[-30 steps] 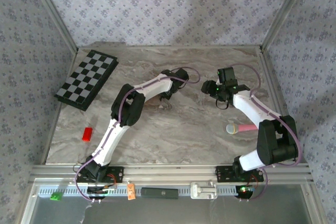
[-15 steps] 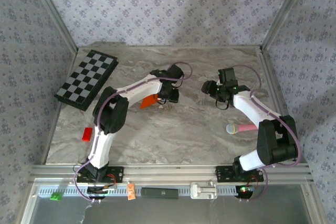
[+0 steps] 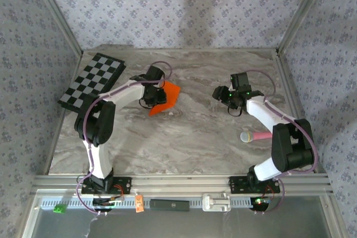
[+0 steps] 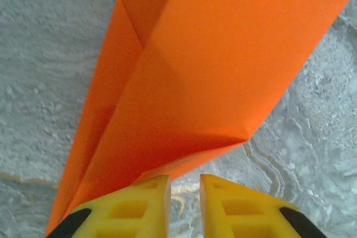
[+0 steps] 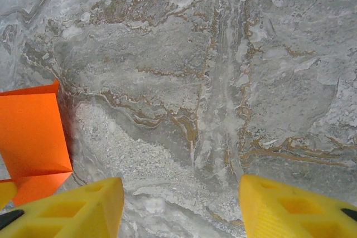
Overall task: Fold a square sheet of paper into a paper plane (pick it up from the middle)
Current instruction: Turn over the paper at the center of the table, then move the paper to the center of the table.
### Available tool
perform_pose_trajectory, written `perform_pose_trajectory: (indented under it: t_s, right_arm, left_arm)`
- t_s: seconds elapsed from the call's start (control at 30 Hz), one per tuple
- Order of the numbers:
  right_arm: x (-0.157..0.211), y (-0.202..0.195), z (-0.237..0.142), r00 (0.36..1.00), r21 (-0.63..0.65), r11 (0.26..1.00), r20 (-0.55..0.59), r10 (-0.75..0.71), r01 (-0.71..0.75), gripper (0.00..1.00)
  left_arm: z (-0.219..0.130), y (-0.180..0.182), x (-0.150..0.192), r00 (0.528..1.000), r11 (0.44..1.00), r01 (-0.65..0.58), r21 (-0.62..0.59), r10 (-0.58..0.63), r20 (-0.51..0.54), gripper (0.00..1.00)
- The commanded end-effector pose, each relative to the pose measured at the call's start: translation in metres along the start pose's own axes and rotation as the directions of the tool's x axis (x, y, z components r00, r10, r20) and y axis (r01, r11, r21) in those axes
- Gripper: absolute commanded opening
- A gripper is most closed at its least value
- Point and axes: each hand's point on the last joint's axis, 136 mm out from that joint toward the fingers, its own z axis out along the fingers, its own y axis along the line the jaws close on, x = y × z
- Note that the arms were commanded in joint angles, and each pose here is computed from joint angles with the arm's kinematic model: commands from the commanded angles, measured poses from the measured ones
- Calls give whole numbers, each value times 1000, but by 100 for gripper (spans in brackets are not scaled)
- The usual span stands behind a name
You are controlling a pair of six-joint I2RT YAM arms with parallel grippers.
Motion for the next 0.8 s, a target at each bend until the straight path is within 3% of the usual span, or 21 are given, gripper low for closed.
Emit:
perform_pose_trajectory:
  t_s: [0.0,0.5,0.77]
  right_arm:
    - [3,3,2,1000,-10,1000,-14,9,-9,58]
    - [12,12,16,997,-26,1000,-77,-8,6,58]
    - [29,33,34,989,-67,998,-148,-30,20,57]
  left_arm:
    - [8,13,-16,998,999,-5,-43,7,54,18]
    - [34,46,-20,997,994,73,-83,-70,38,13]
    - [46,24,5,998,1000,6,27,-4,-57,9]
